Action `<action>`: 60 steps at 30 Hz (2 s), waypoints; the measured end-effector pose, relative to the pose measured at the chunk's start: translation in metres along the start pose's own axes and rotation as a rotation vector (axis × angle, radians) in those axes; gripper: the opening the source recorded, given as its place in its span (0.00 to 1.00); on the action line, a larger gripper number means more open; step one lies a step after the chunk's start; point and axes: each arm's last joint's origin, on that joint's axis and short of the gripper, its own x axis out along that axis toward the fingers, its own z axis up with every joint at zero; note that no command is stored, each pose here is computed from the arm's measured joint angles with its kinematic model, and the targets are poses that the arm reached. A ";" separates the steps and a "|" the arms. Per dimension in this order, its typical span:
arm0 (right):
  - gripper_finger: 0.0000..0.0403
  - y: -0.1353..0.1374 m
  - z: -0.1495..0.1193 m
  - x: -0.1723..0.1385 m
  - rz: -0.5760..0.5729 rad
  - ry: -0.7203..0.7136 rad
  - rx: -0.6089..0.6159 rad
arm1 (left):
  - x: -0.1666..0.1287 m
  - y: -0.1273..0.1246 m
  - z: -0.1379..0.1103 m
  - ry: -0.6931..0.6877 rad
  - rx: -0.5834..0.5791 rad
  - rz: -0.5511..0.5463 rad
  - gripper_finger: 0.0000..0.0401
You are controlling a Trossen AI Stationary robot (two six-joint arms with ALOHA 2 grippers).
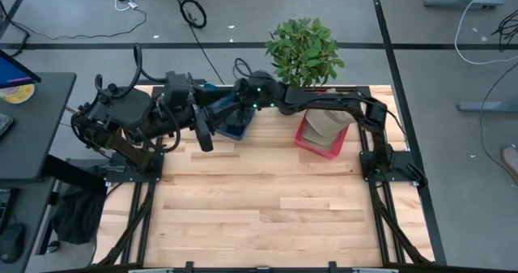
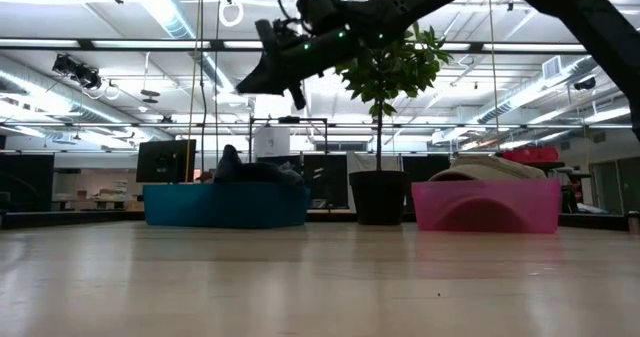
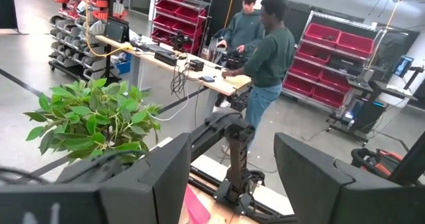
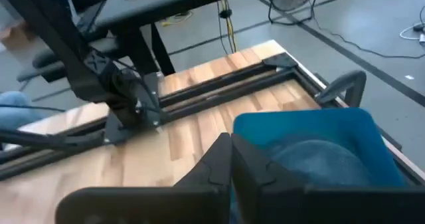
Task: Pick & Place hat
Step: Return to Home Position
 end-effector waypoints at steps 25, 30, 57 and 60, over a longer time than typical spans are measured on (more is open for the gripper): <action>0.03 0.037 0.004 -0.010 0.358 0.165 0.520 | -0.013 -0.012 -0.023 0.235 0.110 -0.227 0.55; 0.03 0.063 0.025 -0.033 0.412 0.093 0.425 | -0.020 -0.010 -0.031 0.311 0.113 -0.206 0.55; 0.03 0.128 0.106 -0.220 0.331 -0.245 0.031 | -0.052 -0.019 -0.031 0.224 0.374 -0.181 0.55; 0.03 0.134 0.104 -0.234 0.279 -0.238 0.031 | -0.055 -0.016 -0.034 0.234 0.405 -0.133 0.55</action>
